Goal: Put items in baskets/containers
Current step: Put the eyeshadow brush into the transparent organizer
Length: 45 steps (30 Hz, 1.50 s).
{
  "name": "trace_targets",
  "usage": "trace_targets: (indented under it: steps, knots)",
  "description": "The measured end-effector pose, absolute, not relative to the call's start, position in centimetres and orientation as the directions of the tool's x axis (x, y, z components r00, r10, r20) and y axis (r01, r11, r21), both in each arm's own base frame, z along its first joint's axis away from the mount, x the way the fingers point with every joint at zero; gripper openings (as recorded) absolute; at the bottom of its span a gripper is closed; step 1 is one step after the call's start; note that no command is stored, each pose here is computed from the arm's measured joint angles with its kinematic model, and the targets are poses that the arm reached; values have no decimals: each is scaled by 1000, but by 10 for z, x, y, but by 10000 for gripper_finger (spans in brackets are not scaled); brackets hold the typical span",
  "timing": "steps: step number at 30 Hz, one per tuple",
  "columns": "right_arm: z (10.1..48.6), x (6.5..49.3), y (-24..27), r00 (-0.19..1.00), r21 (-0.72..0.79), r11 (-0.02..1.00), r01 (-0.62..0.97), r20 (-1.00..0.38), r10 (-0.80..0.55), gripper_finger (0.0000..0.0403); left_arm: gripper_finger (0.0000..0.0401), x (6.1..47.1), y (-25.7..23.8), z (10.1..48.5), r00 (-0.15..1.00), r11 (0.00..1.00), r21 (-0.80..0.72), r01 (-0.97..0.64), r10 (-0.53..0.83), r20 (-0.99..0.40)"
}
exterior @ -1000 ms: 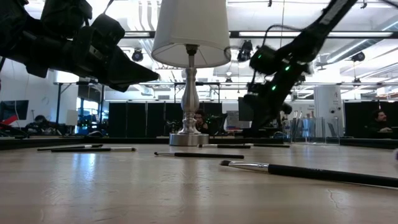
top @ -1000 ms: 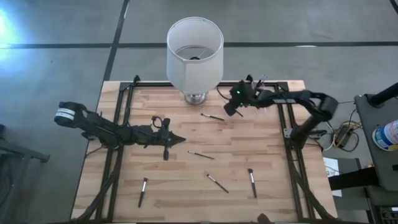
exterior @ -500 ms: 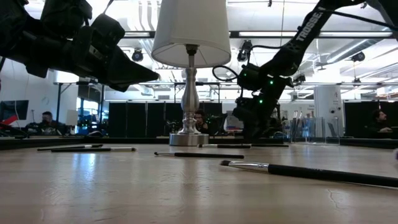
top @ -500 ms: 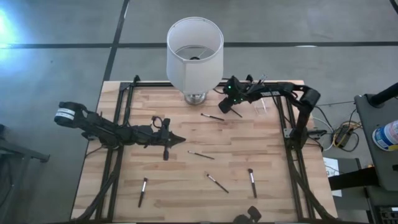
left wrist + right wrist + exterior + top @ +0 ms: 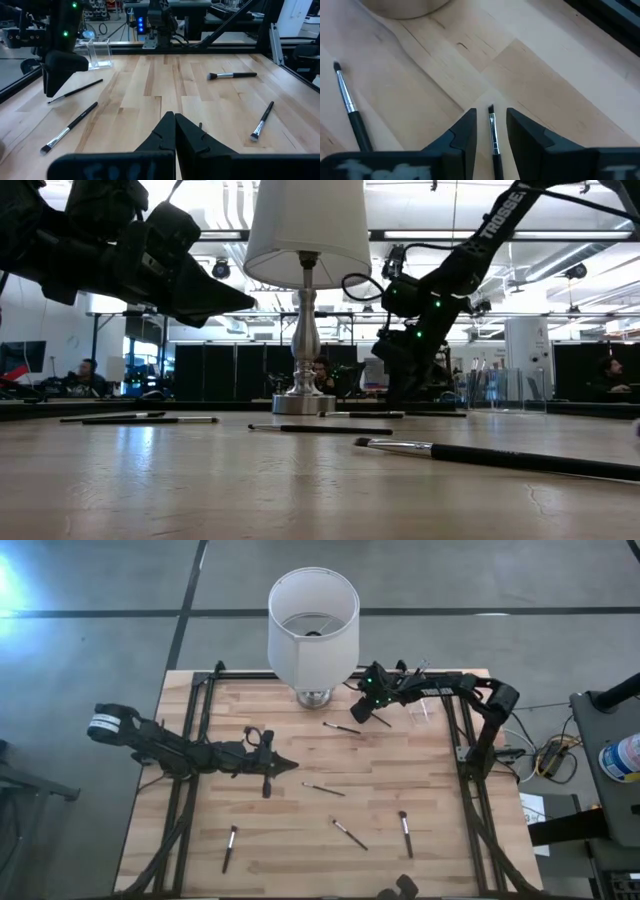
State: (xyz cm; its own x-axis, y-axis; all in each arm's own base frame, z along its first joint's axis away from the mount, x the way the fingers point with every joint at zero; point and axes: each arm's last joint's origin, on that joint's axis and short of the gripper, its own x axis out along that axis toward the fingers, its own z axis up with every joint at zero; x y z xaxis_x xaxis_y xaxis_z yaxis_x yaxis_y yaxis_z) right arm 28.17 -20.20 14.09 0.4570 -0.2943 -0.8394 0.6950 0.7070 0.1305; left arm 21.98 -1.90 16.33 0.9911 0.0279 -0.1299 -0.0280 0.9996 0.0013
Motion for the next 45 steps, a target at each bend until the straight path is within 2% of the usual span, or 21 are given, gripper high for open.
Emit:
trace_targets:
  steps: [14,17,25,36,45]
  knots:
    - [125,282,-203,424,114,715,690,-864,-271,94,0,220,-19,163,991,1000,1,-25,25,-130]
    - [125,282,-203,423,106,723,683,-864,-273,81,0,220,-19,163,991,1000,1,-25,25,-130]
    - [125,281,-204,393,56,719,692,-865,-311,15,0,220,-19,163,991,1000,-1,-25,24,-130]
    - [130,280,-205,380,13,723,690,-857,-347,11,0,220,-19,163,991,1000,-3,-20,20,-130]
    - [153,271,-196,434,-3,726,688,-800,-415,8,0,220,-19,163,991,1000,-7,-18,17,-132]
